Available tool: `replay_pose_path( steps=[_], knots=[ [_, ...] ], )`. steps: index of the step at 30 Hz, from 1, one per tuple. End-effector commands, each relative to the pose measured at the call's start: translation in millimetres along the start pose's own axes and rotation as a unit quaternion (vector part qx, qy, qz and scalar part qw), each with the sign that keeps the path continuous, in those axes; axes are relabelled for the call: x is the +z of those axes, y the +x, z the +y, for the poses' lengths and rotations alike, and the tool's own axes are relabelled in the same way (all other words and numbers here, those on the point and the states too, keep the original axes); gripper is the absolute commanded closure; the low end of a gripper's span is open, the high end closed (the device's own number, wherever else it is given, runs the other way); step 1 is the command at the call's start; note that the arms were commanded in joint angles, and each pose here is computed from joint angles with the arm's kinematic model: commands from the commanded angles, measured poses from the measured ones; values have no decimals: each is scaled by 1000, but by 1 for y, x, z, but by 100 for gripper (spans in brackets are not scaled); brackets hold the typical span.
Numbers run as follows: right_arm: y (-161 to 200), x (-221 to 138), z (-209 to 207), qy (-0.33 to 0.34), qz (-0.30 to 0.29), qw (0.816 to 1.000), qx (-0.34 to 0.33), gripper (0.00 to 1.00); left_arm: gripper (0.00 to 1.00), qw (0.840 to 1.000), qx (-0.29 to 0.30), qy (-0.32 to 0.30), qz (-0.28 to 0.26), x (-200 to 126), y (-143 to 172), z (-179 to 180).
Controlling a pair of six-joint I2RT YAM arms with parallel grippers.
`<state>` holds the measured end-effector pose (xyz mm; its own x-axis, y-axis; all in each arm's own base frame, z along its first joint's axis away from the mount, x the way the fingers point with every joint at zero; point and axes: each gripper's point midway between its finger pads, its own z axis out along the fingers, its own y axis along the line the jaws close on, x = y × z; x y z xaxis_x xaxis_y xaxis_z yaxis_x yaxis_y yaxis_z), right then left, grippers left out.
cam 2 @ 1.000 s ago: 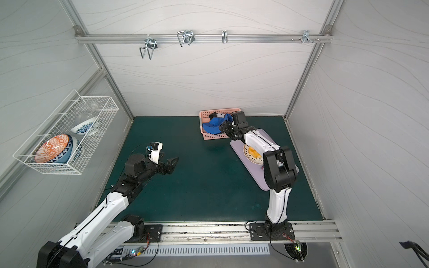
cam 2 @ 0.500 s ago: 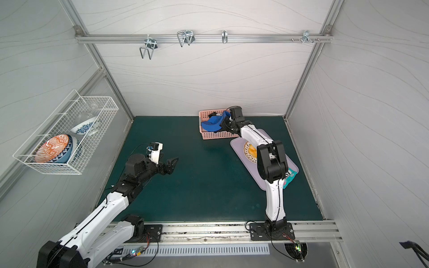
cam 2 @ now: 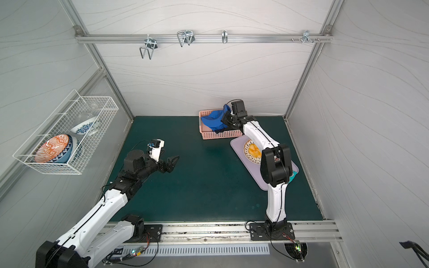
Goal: Turn the baseball cap inside out
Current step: Pick up the baseball cap from the basket, then turn over the baseball cap.
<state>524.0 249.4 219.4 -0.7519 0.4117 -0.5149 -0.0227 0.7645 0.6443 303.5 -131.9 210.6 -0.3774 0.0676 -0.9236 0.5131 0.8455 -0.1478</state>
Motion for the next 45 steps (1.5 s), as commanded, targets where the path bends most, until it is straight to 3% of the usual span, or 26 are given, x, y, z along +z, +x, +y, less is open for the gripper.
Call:
replay_pose_path(
  steps=[1, 7, 11, 15, 22, 30, 33, 36, 39, 42, 43, 45],
  knots=[
    [-9, -23, 15, -12, -11, 1000, 2, 100, 2, 997, 59, 41, -29, 0, -32, -20],
    [-27, -71, 58, -47, -35, 998, -23, 100, 2, 978, 191, 58, -51, 19, -82, -56],
    [-18, -112, 76, -62, -34, 997, -13, 100, 1, 948, 301, 65, -85, 31, -124, -96],
    [3, -148, 85, -77, -31, 996, 18, 100, 0, 919, 373, 68, -104, 46, -150, -129],
    [45, -184, 90, -101, 18, 992, 73, 100, 0, 869, 482, 45, -105, 65, -160, -164],
    [84, -211, 95, -120, 95, 983, 97, 100, 3, 854, 517, 43, -46, 79, -141, -161],
    [102, -213, 94, -128, 134, 977, 105, 100, 15, 844, 534, 49, -26, 83, -131, -160],
    [113, -212, 90, -128, 156, 973, 113, 100, 40, 839, 542, 45, -12, 85, -125, -156],
    [118, -211, 85, -124, 161, 972, 115, 100, 59, 829, 557, 46, 7, 86, -114, -151],
    [120, -210, 89, -134, 170, 970, 113, 100, 94, 811, 582, 49, 23, 88, -101, -148],
    [121, -209, 89, -136, 173, 969, 111, 100, 100, 800, 598, 50, 22, 88, -98, -147],
    [121, -208, 90, -139, 174, 970, 100, 86, 100, 799, 598, 51, 16, 84, -97, -148]
  ],
)
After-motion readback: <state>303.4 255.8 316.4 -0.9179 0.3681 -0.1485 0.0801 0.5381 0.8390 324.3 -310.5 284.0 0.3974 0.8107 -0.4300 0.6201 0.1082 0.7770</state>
